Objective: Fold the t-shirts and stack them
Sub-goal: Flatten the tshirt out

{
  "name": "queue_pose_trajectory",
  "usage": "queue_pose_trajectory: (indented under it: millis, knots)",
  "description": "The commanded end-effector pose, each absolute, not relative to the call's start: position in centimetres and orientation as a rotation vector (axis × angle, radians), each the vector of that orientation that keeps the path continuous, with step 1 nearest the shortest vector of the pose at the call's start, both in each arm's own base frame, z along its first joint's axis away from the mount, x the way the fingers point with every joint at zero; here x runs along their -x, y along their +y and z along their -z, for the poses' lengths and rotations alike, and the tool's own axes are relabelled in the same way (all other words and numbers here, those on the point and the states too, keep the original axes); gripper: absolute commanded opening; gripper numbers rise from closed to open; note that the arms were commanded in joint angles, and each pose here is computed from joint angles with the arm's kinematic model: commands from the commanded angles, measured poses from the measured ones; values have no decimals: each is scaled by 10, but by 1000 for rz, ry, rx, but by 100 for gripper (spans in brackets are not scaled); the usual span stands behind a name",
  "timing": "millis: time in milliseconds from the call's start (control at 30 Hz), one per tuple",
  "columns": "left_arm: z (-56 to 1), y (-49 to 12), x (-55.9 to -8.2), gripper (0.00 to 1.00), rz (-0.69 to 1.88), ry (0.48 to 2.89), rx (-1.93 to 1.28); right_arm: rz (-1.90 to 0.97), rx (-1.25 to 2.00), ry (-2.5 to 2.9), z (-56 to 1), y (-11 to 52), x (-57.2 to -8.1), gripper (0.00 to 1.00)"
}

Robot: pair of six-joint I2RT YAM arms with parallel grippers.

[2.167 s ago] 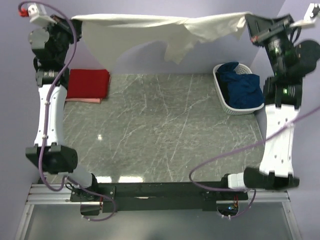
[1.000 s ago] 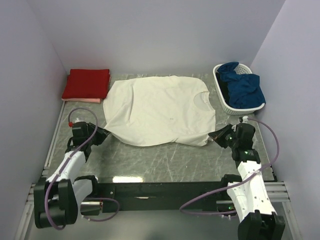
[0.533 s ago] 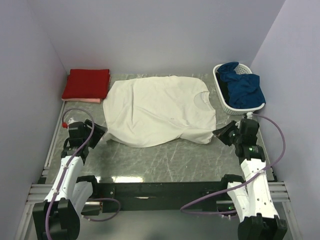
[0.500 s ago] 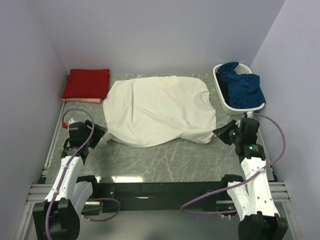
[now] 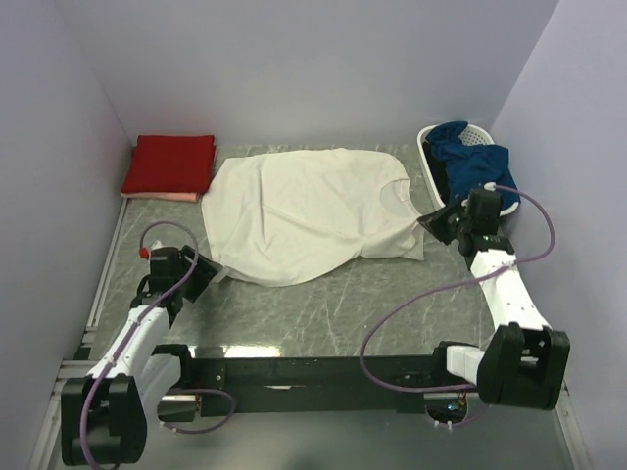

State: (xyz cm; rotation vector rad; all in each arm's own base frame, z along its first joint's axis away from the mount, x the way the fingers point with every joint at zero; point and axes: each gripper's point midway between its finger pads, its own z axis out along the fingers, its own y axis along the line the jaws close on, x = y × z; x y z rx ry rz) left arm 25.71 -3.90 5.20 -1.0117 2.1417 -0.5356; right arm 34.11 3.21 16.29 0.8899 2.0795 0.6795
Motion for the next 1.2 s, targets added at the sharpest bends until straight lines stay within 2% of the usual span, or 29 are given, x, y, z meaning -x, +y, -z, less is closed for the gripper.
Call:
queue_pose_trajectory:
  millis: [0, 133, 267, 400, 567, 667, 933, 1067, 1167]
  knots:
    - [-63, -56, -275, 70, 605, 2102, 933, -723, -827, 1945, -207, 27, -379, 0]
    - [-68, -65, -291, 62, 628, 2099, 902, -720, -824, 1944, -209, 26, -387, 0]
    - [-85, -75, -312, 44, 645, 2081, 838, -727, -813, 1933, -212, 27, -386, 0]
    - [-92, -81, -326, 30, 630, 2097, 799, -730, -802, 1926, -216, 27, -384, 0]
    - [-107, -87, -331, 18, 663, 2107, 765, -696, -790, 1930, -222, 24, -385, 0]
    - [-109, -83, -328, 18, 630, 2129, 787, -684, -785, 1928, -225, 22, -384, 0]
    - [-99, -73, -355, 34, 611, 2180, 791, -699, -805, 1966, -208, 23, -400, 0]
    - [-93, -70, -362, 49, 574, 2215, 776, -696, -808, 2016, -191, 23, -409, 0]
    - [-93, -57, -347, 60, 497, 2184, 828, -696, -810, 2024, -183, 23, -413, 0]
